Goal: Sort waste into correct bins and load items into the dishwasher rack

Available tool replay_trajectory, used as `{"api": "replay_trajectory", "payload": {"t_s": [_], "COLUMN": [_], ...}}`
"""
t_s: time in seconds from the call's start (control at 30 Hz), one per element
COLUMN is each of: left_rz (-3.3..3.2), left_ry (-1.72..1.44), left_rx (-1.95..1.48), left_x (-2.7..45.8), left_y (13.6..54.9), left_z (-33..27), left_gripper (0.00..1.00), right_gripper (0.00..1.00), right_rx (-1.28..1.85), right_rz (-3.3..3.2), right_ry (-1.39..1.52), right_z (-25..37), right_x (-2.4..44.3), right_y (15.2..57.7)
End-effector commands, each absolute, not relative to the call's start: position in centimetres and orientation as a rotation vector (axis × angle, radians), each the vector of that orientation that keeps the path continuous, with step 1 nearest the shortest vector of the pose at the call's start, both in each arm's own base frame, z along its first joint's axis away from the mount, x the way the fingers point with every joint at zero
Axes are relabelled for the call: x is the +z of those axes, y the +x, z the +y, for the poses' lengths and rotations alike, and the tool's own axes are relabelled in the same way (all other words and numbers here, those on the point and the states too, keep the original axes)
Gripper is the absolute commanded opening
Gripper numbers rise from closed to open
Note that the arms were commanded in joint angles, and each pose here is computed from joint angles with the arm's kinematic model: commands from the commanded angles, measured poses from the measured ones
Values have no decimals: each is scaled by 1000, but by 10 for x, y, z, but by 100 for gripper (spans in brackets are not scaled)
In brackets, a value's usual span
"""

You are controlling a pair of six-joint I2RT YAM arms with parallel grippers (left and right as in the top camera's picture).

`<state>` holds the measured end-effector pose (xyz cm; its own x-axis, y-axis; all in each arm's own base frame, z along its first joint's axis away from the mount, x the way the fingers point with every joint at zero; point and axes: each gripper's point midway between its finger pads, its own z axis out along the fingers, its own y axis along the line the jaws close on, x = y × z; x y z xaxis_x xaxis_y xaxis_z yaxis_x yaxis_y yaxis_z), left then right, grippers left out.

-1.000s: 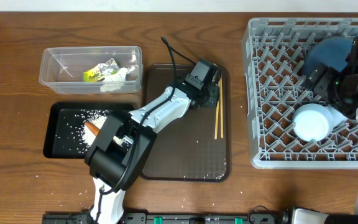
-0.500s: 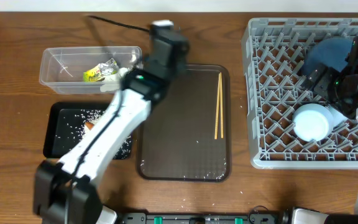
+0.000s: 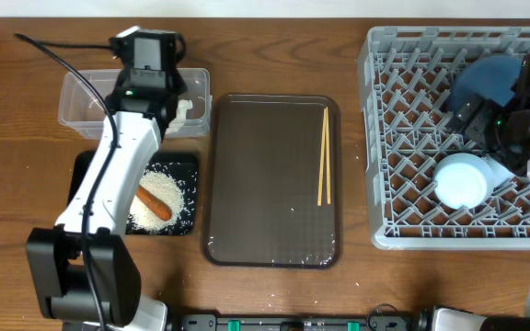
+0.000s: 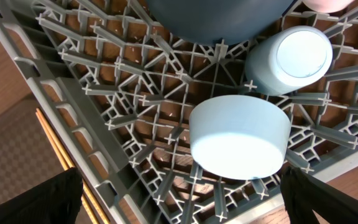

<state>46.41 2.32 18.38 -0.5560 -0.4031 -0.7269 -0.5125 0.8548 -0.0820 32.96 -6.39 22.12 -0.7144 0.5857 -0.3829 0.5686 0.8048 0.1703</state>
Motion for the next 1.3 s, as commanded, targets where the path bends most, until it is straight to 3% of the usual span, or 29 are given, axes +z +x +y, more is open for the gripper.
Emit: {"api": "replay_trajectory", "payload": {"t_s": [0.0,0.17,0.33,0.57,0.63,0.87,1.07,1.27], "left_rz": [2249,2279,2220,2166,2208,2030,1997,1977], "left_ry": [-691,-683,-748,-799,-862,-1568,-1746,-1772], "left_rx": [188,188,143,256,309,423,526,535], "left_x": [177,179,216,267,262,234,227,227], "left_y": [463,453,429,364,338,260,221,217], "left_z": [30,28,30,55,68,141,170,176], "left_gripper": [80,86,90,93,96,97,98,98], "right_gripper": [99,99,99,99,99,99,99,99], "right_rx": [57,57,57,57,57,58,57,57], "right_rz": [2559,2559,2559,2559,2559,2559,2559,2559], "right_ry": [888,888,888,888,888,888,888,888], "right_z": [-65,-65,-65,-65,-65,-65,-65,-65], "right_x": [222,222,222,222,222,222,222,222], "right_y": [329,329,329,329,329,329,329,329]}}
